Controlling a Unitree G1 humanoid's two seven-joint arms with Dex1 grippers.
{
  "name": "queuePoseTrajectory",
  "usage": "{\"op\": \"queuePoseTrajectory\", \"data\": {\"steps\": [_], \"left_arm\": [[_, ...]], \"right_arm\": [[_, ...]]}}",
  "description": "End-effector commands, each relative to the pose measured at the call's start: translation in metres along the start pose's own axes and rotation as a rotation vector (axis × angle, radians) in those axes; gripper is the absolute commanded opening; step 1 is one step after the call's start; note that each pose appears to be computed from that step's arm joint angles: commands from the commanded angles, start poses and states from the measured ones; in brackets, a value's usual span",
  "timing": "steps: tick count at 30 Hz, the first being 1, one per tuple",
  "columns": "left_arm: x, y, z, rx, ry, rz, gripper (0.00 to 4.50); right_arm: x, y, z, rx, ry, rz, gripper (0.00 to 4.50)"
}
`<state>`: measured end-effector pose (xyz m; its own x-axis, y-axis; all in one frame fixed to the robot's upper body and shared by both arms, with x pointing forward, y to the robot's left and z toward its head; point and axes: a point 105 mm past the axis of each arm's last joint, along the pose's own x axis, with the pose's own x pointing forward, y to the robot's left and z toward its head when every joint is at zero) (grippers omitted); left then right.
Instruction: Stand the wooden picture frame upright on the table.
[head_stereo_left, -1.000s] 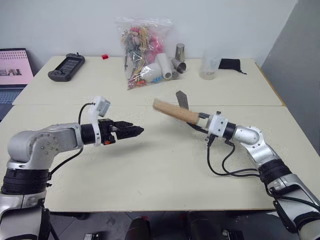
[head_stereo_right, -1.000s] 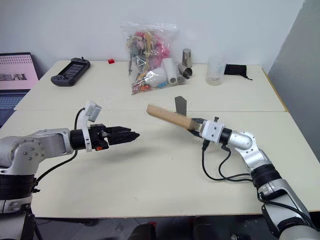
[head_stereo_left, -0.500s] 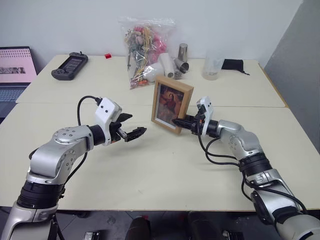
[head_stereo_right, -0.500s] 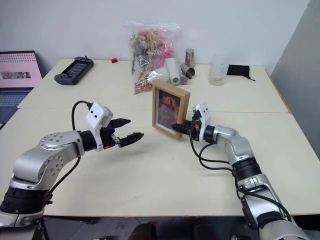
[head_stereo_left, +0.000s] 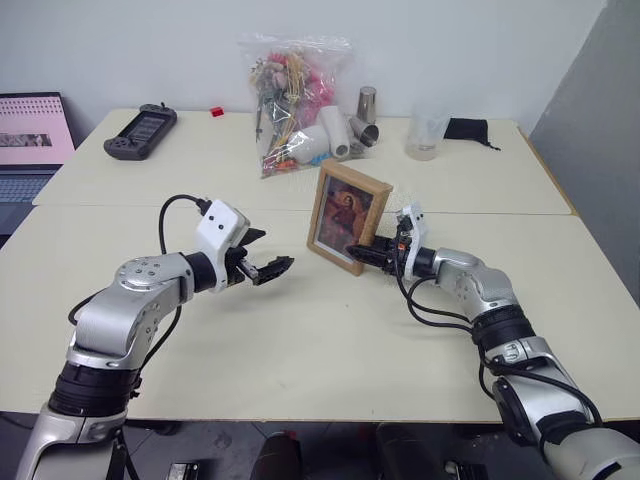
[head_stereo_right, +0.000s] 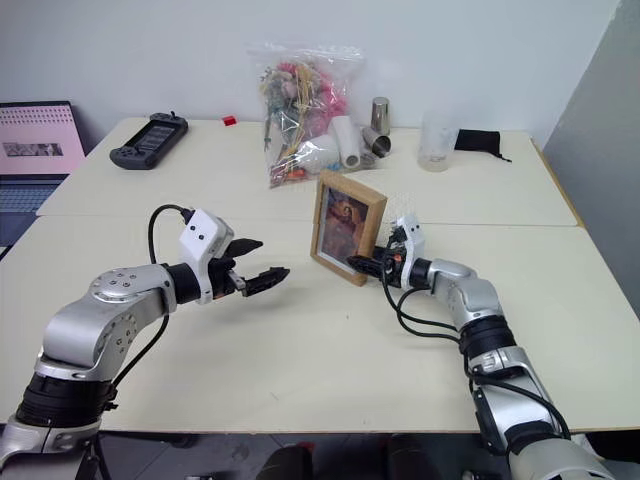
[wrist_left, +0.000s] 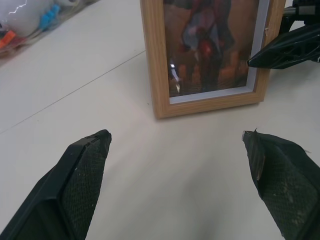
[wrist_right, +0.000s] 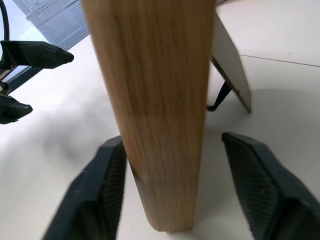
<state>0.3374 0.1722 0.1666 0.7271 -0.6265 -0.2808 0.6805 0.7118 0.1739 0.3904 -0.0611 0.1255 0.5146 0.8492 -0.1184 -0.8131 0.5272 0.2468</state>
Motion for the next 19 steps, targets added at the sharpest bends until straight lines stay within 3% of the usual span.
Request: {"op": "queuePoseTrajectory", "data": {"steps": [1,2,6,9,15,19], "left_arm": [[0.001,0.004,0.01,0.045,-0.03,0.013,4.5],[0.001,0.004,0.009,0.044,-0.025,0.015,4.5],[0.003,0.007,0.006,0.03,-0.026,0.033,4.5],[0.003,0.015,0.006,0.018,-0.033,0.055,4.5],[-0.001,0.028,0.019,-0.012,-0.07,0.054,4.5],[-0.003,0.036,0.025,-0.015,-0.081,0.049,4.5]], "right_arm": [[-0.017,0.001,0.008,-0.074,-0.011,-0.005,4.28],[-0.023,0.0,0.006,-0.089,-0.004,-0.013,4.49],[-0.058,-0.008,0.0,-0.211,0.049,-0.091,4.49],[-0.087,-0.011,0.014,-0.305,0.061,-0.159,4.49],[-0.11,0.036,0.052,-0.306,-0.003,-0.093,4.49],[-0.112,0.053,0.059,-0.303,-0.011,-0.089,4.49]]}}
